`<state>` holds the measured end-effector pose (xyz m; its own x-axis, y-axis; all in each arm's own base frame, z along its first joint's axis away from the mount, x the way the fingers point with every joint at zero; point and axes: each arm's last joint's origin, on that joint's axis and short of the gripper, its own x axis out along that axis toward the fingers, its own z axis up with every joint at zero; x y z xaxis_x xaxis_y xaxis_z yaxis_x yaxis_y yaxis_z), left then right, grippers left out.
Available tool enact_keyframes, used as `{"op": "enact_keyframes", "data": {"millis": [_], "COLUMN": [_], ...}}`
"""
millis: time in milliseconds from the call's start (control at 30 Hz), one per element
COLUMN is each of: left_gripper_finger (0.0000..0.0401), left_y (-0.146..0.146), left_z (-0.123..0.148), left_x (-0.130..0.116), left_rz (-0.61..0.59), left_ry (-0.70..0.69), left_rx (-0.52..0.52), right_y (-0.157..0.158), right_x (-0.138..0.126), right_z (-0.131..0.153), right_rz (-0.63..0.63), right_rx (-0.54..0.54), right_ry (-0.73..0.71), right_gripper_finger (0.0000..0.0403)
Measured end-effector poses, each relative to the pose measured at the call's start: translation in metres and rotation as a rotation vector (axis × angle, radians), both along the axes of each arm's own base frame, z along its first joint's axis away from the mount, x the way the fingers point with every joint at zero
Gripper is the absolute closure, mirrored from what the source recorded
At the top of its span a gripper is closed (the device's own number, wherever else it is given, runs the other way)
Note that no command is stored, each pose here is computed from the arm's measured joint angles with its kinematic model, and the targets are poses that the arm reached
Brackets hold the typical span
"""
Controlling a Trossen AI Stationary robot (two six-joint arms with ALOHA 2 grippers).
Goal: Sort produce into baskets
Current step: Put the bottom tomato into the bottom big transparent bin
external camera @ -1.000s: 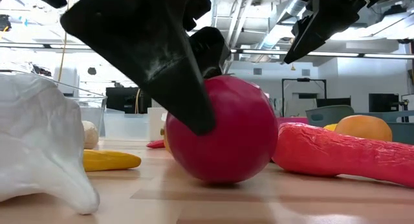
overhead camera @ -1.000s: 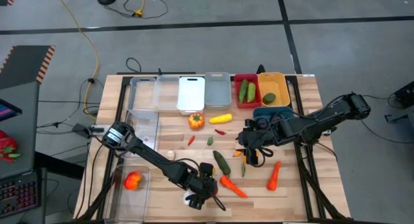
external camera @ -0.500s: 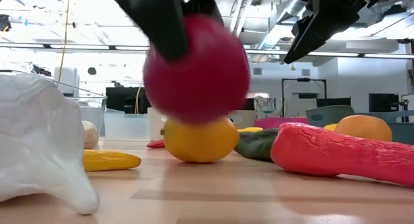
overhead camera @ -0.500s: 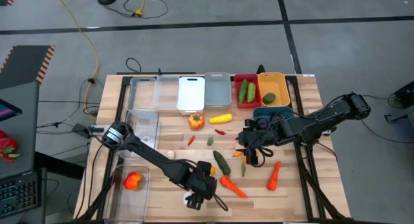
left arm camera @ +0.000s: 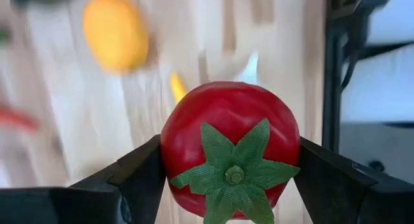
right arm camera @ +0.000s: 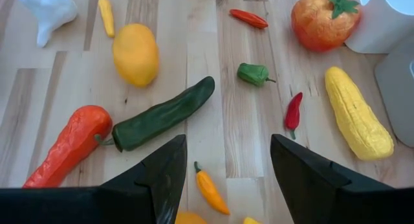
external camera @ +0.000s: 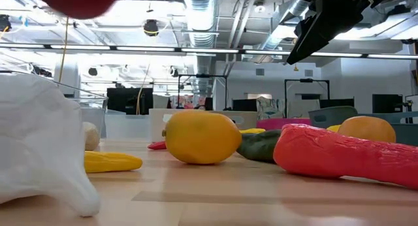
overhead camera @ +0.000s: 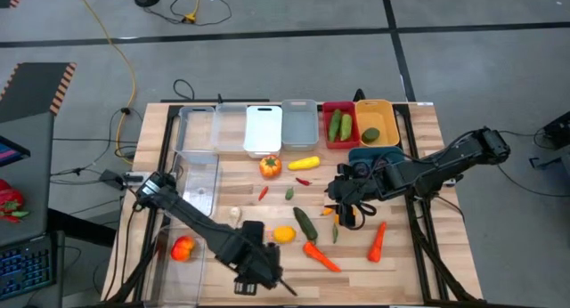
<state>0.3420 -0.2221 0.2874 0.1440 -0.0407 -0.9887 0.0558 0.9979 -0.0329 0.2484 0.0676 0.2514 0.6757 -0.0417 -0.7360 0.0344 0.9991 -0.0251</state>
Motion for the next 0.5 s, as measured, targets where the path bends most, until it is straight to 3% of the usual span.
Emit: {"op": "enact_keyframes", "data": {"millis": [233, 500], "left_gripper_finger": [0.0121, 0.0121], "left_y": [-0.026, -0.066], "left_z": [-0.001, 0.000], "left_x": [-0.037, -0.081], "left_rz": [0.141, 0.316], "left_ry": [0.139, 0.157], "left_rx": [0.054, 0.071], "right_y": [0.000, 0.000], "right_x": [0.000, 0.000], "right_z": [0.000, 0.000], "right_rz": [0.000, 0.000], "right_rx": [0.000, 0.000], "right_ry": [0.000, 0.000], "right_gripper_finger": [0.0152, 0.0152]}}
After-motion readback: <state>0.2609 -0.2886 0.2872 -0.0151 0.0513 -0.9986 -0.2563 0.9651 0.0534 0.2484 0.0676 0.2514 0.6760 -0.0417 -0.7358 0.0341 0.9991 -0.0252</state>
